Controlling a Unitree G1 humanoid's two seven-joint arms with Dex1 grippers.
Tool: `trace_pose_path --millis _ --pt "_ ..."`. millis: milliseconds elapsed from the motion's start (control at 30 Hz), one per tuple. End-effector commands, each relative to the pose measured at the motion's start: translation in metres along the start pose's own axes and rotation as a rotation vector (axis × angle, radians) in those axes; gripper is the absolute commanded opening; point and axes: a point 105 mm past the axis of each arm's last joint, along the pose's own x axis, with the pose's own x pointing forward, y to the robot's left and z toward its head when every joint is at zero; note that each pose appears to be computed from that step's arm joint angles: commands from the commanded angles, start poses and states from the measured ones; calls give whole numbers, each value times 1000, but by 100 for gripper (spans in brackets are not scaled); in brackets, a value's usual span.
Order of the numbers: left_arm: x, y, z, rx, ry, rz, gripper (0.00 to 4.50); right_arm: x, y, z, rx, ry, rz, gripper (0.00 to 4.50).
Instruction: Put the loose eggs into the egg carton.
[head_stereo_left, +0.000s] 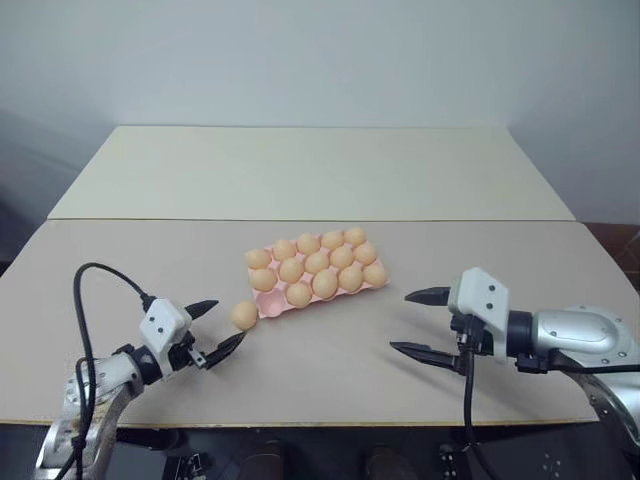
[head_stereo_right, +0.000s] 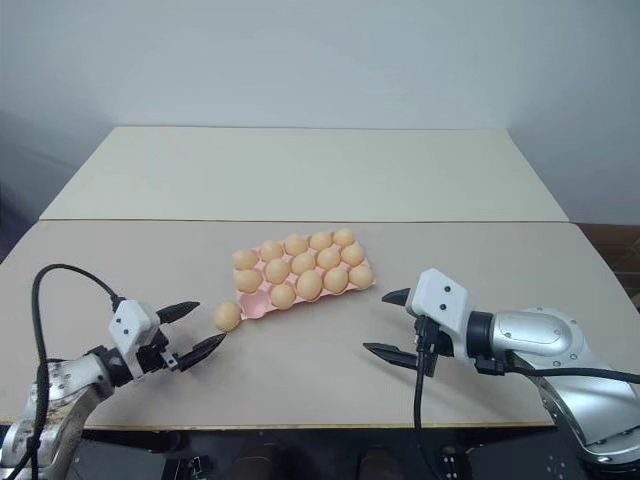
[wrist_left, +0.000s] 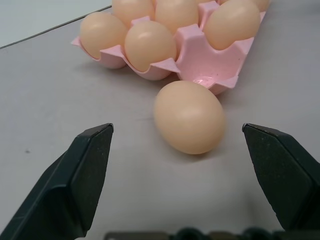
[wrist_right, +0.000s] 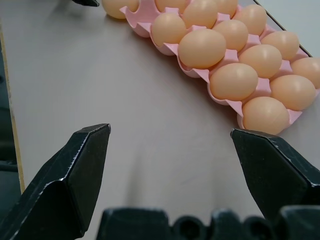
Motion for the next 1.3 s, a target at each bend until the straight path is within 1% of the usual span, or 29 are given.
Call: trace_pose_path --millis 33,200,433,500,533,600,733,1000,1067,1133,1233,1300 --pt "11 -5 -1 24 -15 -23 450 -3 1 9 -24 -20 -17 447" --pt "24 -10 -6 27 -31 -43 450 -4 -2 7 -20 -19 -48 447" --pt "35 -7 -8 37 -52 -53 450 -2 -3 7 -18 -20 -59 447" --pt "36 -8 -7 61 -78 -54 450 -2 -4 6 -18 -20 -64 447" --pt "37 -9 -6 67 -95 -56 410 -1 -5 6 -18 -21 -71 450" --pt "39 -12 -6 70 -105 -64 362 -1 -7 5 -16 -21 -78 450" --pt "43 -13 -8 66 -101 -59 236 0 -7 4 -11 -20 -81 450" --pt "38 -13 -11 49 -78 -61 236 2 -6 3 -5 -19 -95 450" --pt "37 -13 -10 53 -89 -51 208 2 -7 2 -4 -16 -99 450" --pt "36 -13 -9 49 -93 -54 196 3 -8 2 -4 -15 -103 450" --pt "34 -13 -10 41 -75 -55 191 2 -8 2 -5 -15 -105 450" --pt "24 -13 -10 40 -62 -63 191 2 -8 2 -6 -15 -107 450"
